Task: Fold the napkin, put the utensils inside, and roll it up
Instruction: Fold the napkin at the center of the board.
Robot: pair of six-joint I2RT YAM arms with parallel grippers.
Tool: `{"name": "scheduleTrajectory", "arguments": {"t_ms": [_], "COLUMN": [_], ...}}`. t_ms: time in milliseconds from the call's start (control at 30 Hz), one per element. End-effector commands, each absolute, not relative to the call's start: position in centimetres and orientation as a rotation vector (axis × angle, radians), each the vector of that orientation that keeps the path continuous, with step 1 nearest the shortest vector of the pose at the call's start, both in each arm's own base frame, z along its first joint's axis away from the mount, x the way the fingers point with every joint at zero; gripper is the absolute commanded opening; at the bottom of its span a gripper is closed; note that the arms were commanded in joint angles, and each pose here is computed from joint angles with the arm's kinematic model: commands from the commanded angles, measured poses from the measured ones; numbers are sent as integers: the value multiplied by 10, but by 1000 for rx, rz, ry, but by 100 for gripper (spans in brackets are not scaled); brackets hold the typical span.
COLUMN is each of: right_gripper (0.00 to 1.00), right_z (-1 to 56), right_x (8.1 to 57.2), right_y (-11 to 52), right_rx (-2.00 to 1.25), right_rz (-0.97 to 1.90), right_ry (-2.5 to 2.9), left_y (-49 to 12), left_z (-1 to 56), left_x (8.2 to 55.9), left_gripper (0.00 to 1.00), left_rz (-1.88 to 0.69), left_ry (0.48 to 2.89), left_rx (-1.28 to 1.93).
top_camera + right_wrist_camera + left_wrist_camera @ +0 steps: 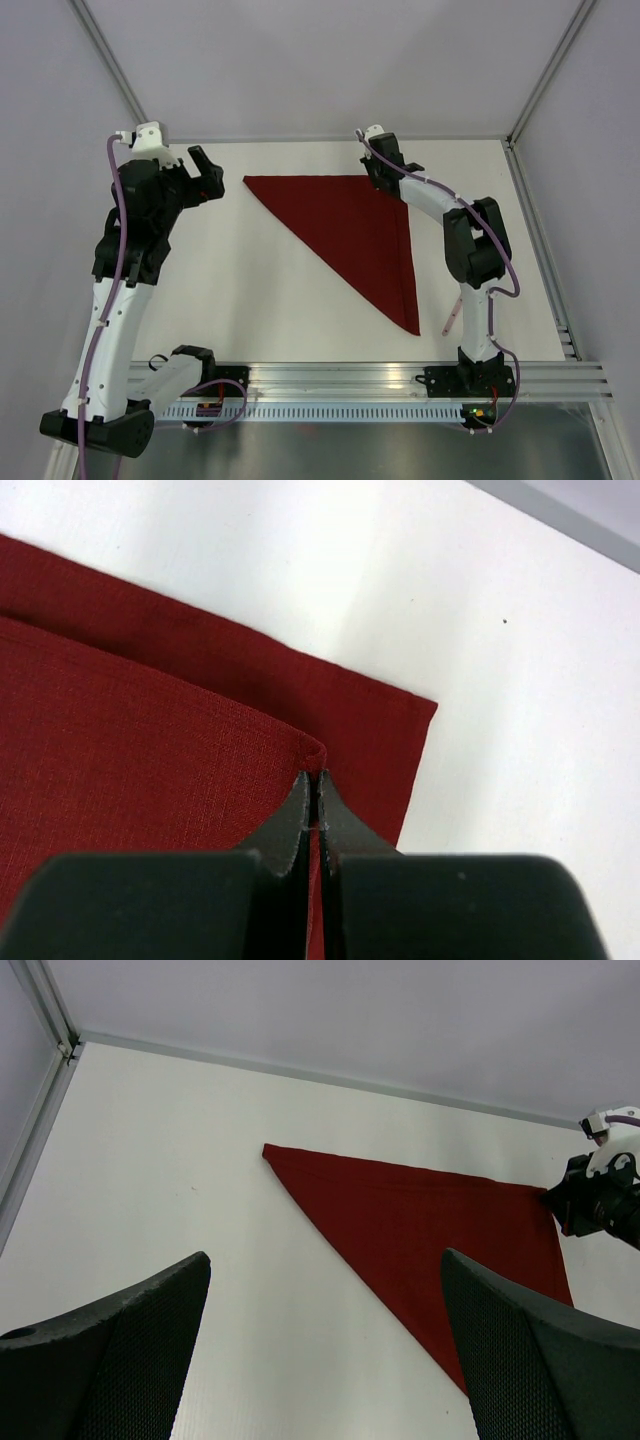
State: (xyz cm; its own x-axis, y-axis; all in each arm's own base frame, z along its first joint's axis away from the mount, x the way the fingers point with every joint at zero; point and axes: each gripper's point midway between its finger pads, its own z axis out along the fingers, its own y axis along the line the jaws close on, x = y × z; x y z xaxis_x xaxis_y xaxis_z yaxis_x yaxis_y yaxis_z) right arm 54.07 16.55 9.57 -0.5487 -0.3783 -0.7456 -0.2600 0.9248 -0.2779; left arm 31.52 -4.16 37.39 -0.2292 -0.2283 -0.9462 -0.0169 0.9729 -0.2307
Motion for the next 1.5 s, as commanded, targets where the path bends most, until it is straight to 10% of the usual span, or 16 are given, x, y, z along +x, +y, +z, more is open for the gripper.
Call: {"name": "scheduleTrajectory", "arguments": {"t_ms": [0,1467], "right_gripper": [1,0], "right_z": [110,91], "right_x": [559,586], "right_y": [158,94], "right_rx": [-420,-294], "right_rz": [-200,-276], "right_ry": [2134,2166], "left_y": [-45,-47], "left_z": [380,369], "left_x": [318,327], "left_gripper": [100,100], "left_rz": [-234,-233], "left_ry": [1771,1800], "left_rx": [-194,-196]}}
